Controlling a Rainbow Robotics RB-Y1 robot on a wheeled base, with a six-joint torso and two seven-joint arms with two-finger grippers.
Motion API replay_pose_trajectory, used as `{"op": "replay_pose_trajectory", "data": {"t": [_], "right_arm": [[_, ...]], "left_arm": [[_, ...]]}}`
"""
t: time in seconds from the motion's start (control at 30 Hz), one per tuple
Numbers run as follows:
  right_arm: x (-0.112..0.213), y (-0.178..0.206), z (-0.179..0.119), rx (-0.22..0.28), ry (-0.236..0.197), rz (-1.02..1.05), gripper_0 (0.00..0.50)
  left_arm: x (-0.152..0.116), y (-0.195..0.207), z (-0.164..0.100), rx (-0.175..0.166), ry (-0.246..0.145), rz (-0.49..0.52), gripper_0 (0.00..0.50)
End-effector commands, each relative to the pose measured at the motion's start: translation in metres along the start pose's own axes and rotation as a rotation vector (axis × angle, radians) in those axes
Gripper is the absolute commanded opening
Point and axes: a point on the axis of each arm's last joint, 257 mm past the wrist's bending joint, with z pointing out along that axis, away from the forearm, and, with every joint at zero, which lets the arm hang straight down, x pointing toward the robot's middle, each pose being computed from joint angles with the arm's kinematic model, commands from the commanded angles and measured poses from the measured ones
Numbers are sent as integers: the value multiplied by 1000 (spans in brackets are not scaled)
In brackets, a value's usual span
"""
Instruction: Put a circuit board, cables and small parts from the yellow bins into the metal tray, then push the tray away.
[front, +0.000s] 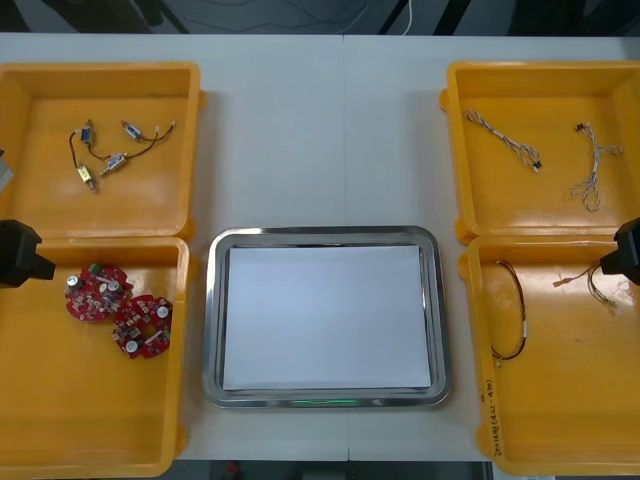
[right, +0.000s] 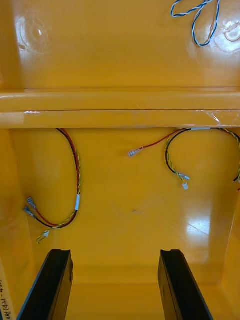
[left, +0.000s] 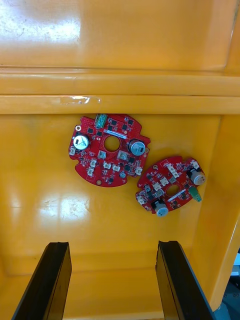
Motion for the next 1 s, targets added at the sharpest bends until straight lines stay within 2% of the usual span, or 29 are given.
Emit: {"op": "replay_pose_trajectory", "data": {"t": [0.03, 1.0], "right_arm": [[-4, -17, -11, 40, -19, -5, 500], [-4, -17, -11, 40, -19, -5, 500]], "left_arm": [[-1, 15, -14, -47, -18, 74, 500], [-1, 15, -14, -47, -18, 74, 500]]}}
